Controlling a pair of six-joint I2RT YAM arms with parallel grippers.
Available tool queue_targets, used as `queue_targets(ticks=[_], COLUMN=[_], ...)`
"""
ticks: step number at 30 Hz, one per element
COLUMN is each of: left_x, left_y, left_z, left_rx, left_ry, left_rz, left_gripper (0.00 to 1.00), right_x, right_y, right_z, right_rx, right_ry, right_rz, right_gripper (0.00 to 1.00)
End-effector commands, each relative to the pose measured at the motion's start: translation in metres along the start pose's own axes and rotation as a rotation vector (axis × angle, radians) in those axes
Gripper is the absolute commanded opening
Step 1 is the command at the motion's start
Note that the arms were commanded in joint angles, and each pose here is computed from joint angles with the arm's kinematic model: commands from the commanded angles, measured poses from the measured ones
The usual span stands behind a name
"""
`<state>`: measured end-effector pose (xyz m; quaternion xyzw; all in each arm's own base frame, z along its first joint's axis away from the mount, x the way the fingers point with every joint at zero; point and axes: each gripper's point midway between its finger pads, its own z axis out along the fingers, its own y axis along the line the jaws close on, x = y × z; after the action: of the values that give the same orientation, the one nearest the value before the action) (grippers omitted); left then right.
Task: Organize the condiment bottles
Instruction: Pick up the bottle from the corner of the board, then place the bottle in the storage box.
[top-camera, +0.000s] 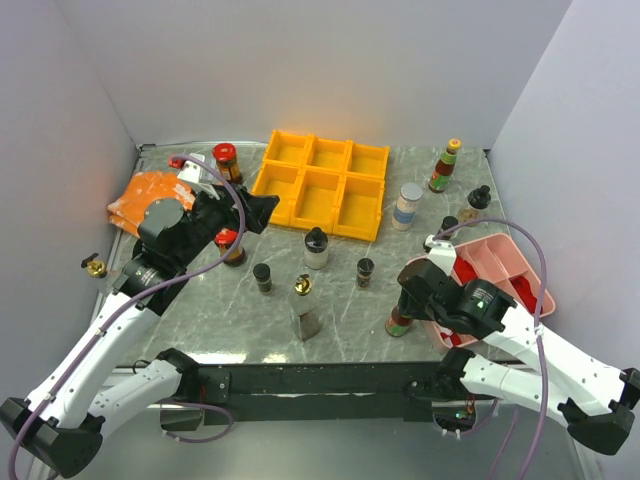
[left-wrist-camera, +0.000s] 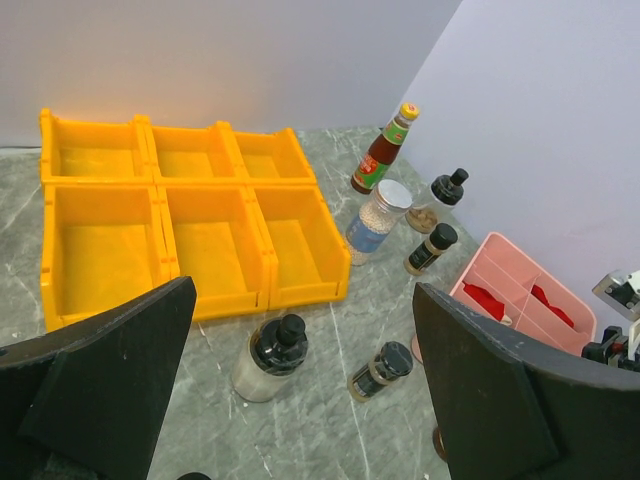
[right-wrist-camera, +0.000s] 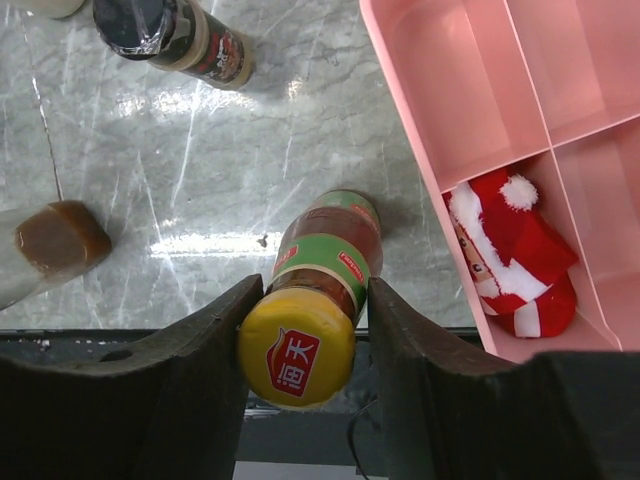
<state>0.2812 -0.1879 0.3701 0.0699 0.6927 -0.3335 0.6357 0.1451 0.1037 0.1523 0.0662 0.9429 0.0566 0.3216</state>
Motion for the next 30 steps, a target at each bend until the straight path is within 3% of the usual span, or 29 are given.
queue_targets(ticks=[1,3,9,11,21,27,30], left_x=[-0.014,-0.014,-0.016,-0.014,-0.014,-0.016,-0.017], left_y=[-0.008,-0.007,-0.008,-0.007,-0.004,-0.001,0.000], left_z=[-0.001,-0.001,-0.002,-0.001,0.000,-0.002,-0.003], left_rx=[0.028,0.025,0.024,0.025,0.009,-0.010,-0.019], left_ry=[-0.038,-0.039,-0.046,-0.043,-0.041,-0.055,-0.059], left_rz=[0.010,0.010,0.012,0.010,0.012,0.012,0.010], left_gripper=[0.97,0.97,0.96,0.97,0.96,0.96,0.96], right_x=[-0.010,-0.014,-0.028,-0.038,-0.102,-0.184,-0.220], right_y=[0.005,0.003,0.003,0.005,0.015,0.033,0.052], right_z=[-0.003,-0.003,-0.009,-0.016,-0.062,-0.101,-0.101], right_rx=[-0.026,-0.002,0.019,0.014,0.038,0.075,0.032], right_ry=[-0.047,-0.060,-0.103,-0.122,-0.258,-0.448,-0.481], right_rz=[0.015,0.010,0.000,-0.005,-0.026,-0.051,-0.053], right_gripper=[0.52,0.49,0.21,0.01,0.00,0.00,0.00])
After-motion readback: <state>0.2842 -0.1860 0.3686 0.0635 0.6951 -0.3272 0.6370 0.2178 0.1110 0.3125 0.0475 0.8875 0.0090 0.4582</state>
